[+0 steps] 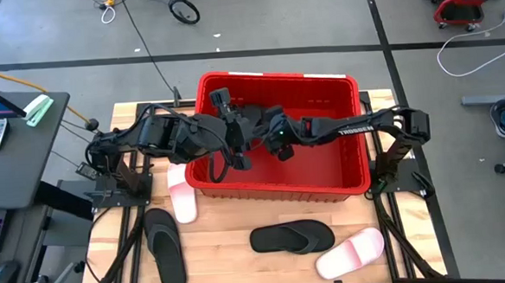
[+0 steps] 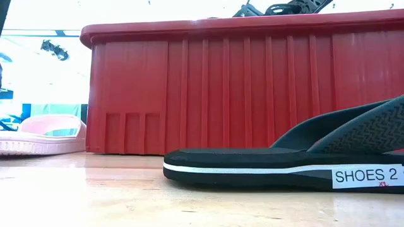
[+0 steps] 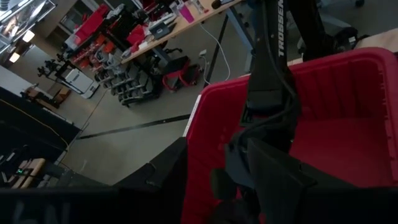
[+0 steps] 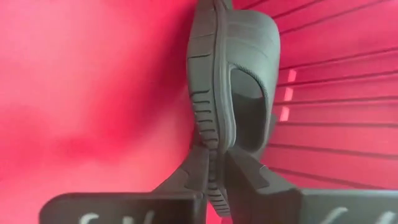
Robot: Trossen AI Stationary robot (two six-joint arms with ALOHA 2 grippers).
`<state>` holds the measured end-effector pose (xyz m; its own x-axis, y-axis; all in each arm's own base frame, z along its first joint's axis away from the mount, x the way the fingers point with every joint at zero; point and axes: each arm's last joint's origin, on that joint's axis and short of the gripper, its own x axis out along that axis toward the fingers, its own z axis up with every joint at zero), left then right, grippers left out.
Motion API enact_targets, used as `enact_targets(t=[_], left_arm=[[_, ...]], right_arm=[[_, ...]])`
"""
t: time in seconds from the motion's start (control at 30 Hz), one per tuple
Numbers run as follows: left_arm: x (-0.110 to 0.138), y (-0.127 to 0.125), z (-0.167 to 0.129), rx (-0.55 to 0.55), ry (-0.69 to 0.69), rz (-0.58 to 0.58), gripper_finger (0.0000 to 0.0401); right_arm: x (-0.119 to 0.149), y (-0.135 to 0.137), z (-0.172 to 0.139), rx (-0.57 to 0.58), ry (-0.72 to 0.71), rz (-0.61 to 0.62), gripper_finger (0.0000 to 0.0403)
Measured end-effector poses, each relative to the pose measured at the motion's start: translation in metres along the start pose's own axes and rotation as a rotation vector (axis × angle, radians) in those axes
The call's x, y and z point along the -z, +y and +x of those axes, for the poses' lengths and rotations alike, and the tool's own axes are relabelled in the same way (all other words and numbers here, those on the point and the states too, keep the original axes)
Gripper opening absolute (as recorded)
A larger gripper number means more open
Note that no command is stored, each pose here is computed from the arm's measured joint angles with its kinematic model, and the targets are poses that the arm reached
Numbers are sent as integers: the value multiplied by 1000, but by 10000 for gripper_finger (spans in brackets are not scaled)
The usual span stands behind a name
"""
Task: Pick and place slides into bin
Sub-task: Put the black slide into the red bin
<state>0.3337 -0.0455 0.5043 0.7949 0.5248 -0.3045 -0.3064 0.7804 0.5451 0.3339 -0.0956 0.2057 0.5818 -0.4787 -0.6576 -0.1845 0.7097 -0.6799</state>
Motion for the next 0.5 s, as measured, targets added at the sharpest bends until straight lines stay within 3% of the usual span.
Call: enact_targets(t=[0.2, 0.5], left_arm=[[0, 0, 0, 1, 4, -11, 172], [1, 0, 0, 2, 6, -42, 172]], right_arm=[[3, -1, 1, -56, -35, 125, 75], [1, 4, 1, -182, -123, 128, 133]])
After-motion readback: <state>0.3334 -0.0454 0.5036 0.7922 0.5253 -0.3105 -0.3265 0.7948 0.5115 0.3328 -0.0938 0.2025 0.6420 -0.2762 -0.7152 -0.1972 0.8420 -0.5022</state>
